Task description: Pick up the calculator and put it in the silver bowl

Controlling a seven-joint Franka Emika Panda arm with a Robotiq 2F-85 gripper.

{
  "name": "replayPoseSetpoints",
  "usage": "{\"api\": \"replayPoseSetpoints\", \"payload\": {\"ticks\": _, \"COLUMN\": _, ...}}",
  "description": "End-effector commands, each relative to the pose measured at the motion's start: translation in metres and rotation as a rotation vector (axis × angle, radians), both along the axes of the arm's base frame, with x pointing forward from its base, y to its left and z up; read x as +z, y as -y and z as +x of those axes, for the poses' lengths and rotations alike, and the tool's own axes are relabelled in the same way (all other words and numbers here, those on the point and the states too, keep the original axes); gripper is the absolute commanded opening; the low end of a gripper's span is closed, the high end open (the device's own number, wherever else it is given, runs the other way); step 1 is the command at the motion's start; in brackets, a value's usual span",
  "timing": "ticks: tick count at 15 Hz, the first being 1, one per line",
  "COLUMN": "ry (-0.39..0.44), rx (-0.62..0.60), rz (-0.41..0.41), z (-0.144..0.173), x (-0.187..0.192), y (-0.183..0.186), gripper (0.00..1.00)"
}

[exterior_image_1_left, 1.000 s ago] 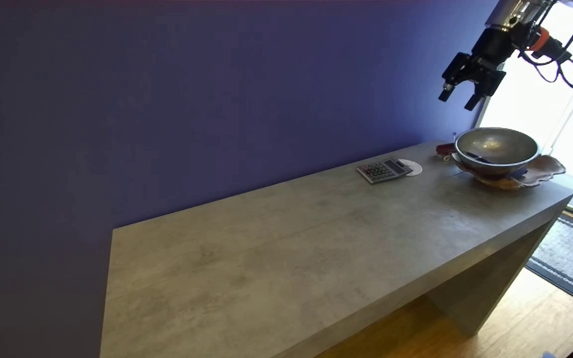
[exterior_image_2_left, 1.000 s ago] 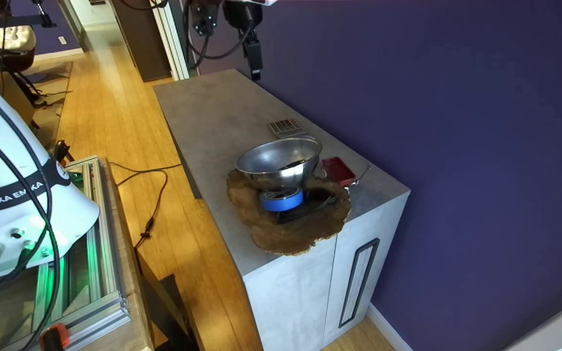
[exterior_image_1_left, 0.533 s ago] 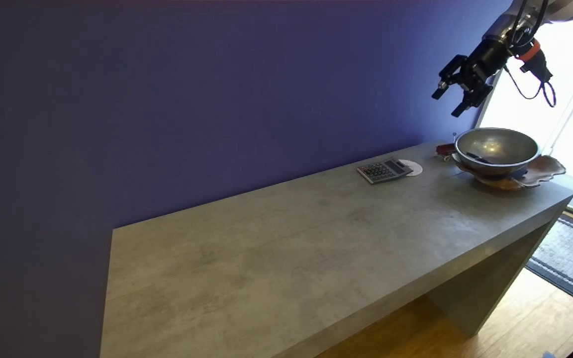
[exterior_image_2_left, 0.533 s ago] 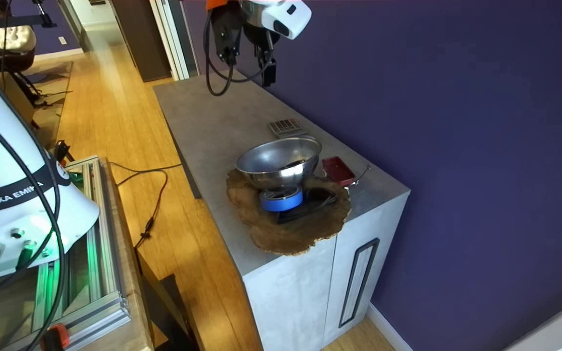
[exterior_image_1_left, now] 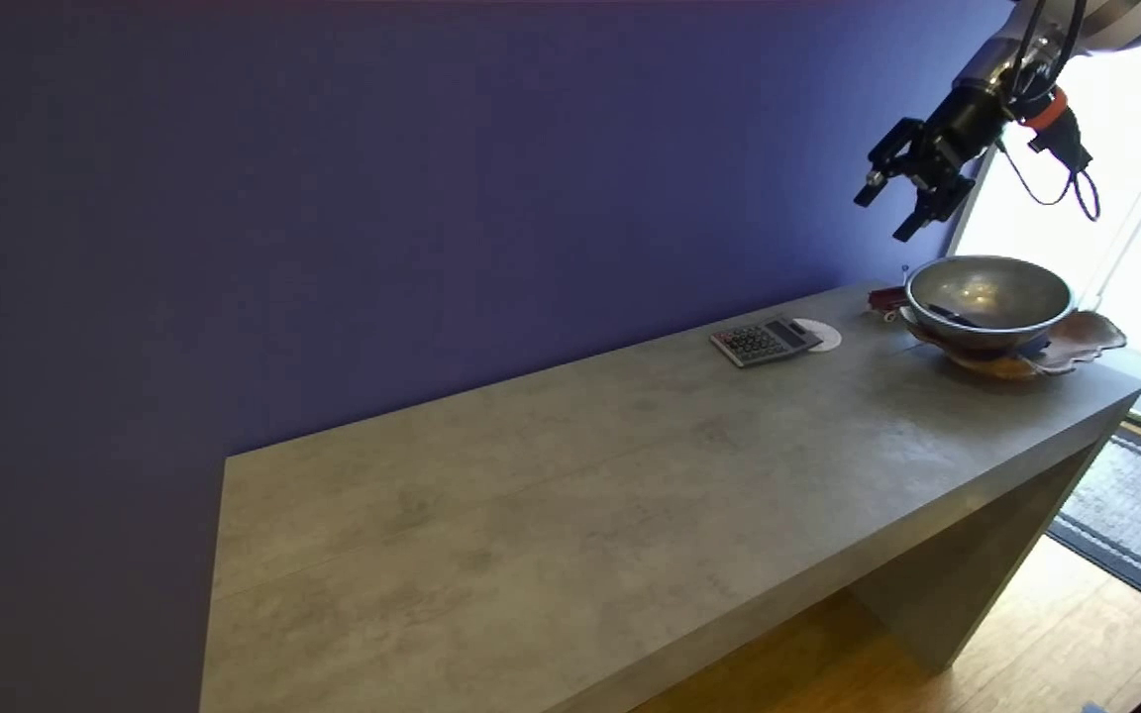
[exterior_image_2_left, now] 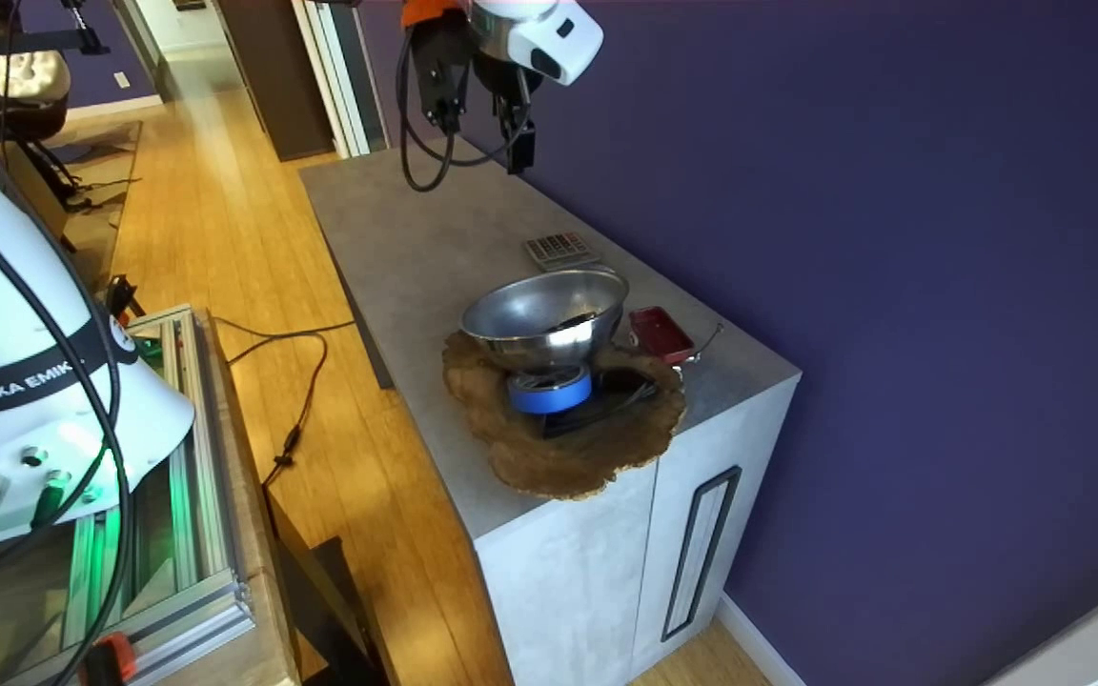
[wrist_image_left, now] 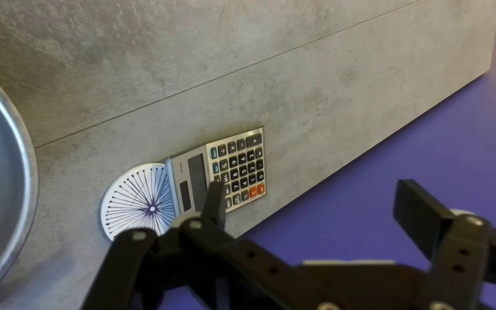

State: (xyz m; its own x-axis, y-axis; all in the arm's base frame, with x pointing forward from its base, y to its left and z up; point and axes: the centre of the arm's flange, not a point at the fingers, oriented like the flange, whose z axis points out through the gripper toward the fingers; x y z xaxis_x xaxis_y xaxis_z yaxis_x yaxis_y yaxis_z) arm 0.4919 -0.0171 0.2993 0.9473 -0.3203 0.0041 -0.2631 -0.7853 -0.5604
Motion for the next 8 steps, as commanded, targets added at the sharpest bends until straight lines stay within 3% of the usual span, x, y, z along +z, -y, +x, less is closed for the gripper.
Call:
{"api": "replayPoseSetpoints", "payload": {"ticks": 1, "ry": 0.001, "rx": 0.034, "rz": -0.005, "z": 0.030, "x": -0.047, "y": 0.004, "gripper": 1.00}}
{"api": "replayPoseSetpoints", "payload": {"ticks": 8, "ry": -0.030, "rx": 0.177, "rz": -0.068, "z": 0.072, "x": -0.111, "y": -0.014, "gripper": 1.00}}
